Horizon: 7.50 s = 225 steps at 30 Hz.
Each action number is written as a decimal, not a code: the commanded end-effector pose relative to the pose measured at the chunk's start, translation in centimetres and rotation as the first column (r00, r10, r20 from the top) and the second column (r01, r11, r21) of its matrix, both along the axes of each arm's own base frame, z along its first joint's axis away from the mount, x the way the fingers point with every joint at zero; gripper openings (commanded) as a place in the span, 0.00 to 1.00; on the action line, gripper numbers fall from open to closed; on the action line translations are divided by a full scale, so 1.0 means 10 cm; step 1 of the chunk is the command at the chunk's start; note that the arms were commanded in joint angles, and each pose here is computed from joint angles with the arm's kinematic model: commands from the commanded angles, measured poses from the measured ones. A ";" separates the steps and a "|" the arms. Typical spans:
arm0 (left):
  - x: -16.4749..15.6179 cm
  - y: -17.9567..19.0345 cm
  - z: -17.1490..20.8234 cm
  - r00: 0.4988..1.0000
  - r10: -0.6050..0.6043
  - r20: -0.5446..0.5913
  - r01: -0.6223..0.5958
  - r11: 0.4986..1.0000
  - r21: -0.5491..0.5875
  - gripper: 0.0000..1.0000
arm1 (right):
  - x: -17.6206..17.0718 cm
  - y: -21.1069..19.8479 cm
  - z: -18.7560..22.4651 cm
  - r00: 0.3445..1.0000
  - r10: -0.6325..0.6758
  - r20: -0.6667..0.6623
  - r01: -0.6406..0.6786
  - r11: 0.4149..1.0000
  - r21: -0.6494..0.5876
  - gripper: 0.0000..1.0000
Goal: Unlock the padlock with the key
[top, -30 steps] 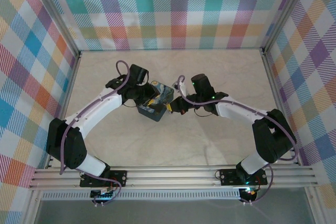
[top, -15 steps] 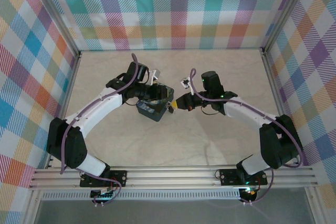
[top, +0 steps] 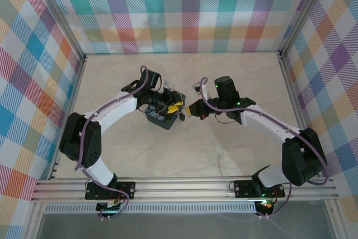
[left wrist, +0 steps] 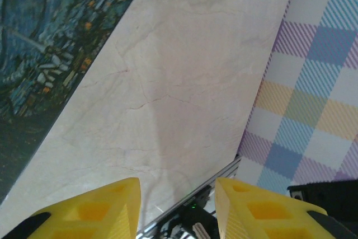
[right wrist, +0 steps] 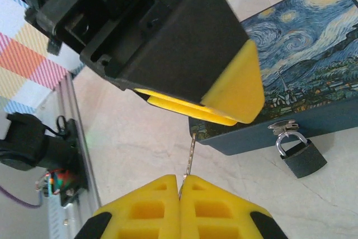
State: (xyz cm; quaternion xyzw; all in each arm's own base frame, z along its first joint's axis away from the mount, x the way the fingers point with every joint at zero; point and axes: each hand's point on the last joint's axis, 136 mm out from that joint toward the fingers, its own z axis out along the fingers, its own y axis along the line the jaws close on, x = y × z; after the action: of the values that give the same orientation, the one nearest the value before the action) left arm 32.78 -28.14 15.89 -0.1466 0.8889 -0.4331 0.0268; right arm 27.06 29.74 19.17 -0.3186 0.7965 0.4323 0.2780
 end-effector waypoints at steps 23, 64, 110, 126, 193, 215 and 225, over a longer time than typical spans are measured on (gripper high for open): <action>0.05 0.04 0.06 0.948 0.241 -0.206 -0.261 0.963 -0.071 0.33 | 0.26 0.26 -0.12 0.973 -0.058 0.223 0.083 0.991 -0.105 0.02; 0.21 0.05 0.75 0.954 0.061 0.294 -0.044 0.997 -0.062 0.00 | 0.24 0.19 0.32 0.969 -0.160 -0.186 0.190 0.970 0.154 0.59; 0.16 -0.06 1.01 0.898 0.021 0.440 0.065 0.982 -0.178 0.00 | 0.32 0.20 0.61 0.929 -0.115 -0.351 0.258 0.883 0.391 0.26; 0.14 -0.02 1.07 0.894 0.040 0.447 0.057 0.978 -0.202 0.00 | 0.29 0.19 0.62 0.914 -0.088 -0.397 0.269 0.863 0.428 0.09; -0.04 -0.22 0.39 0.995 -0.020 0.093 0.024 0.999 -0.042 0.14 | 0.22 0.13 0.08 0.986 -0.070 -0.150 0.089 0.989 0.120 0.00; 0.03 -0.07 0.35 0.996 0.063 0.063 -0.060 0.997 -0.045 0.00 | 0.19 0.13 0.02 0.982 -0.079 -0.170 0.107 0.981 0.163 0.22; 0.02 -0.02 0.36 0.996 0.077 0.051 -0.073 0.995 -0.064 0.00 | 0.28 0.08 0.07 0.976 -0.124 -0.178 0.157 0.969 0.190 0.31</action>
State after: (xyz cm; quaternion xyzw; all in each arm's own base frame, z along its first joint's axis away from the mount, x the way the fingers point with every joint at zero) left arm 33.18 -28.81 18.60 -0.1681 0.8742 -0.4520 0.0567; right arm 29.68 30.74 18.89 -0.1943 0.8014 0.5037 0.2574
